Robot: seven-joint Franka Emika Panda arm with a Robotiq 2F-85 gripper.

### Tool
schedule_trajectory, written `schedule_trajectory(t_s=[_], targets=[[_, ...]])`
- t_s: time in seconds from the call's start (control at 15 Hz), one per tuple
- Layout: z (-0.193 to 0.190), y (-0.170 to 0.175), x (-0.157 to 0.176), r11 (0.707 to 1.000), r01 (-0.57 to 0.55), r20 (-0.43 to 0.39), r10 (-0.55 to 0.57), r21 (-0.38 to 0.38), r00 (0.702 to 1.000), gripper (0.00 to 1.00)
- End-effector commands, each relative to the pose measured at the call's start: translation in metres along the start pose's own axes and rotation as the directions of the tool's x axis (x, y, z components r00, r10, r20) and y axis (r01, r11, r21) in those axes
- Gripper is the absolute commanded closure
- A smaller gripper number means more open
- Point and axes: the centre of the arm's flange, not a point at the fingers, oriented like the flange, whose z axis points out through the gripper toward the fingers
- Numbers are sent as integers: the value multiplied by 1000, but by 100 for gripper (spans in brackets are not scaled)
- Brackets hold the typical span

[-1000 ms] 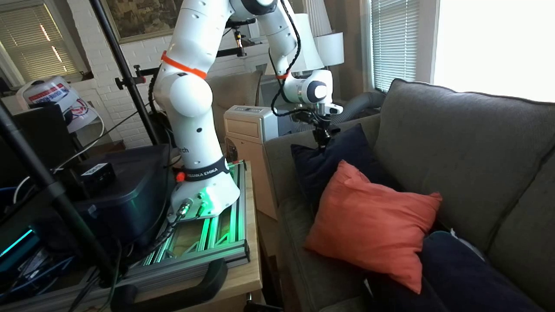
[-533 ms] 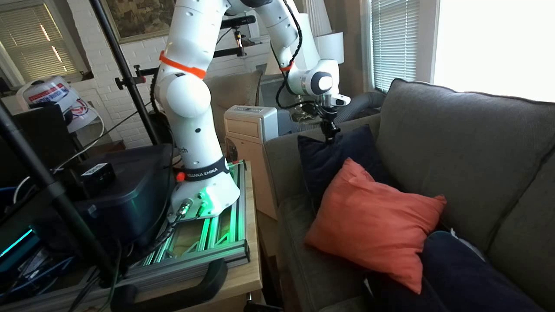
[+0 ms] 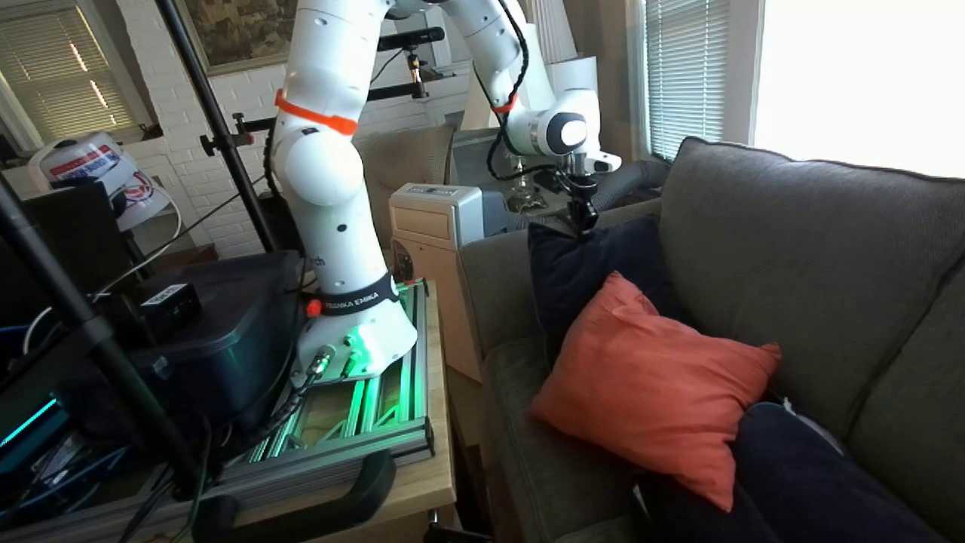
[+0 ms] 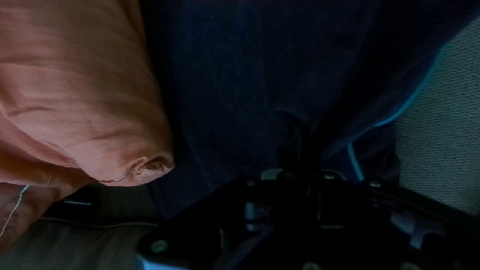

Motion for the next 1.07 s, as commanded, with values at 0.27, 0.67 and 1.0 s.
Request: schedule_trajectory(t_s=[0.27, 0.67, 1.0], targets=[[-49, 48, 24, 998, -45, -84, 49, 45, 995, 99], [-75, 80, 41, 979, -156, -108, 171, 133, 979, 99], [-85, 101, 47, 927, -292, -101, 322, 235, 941, 99]])
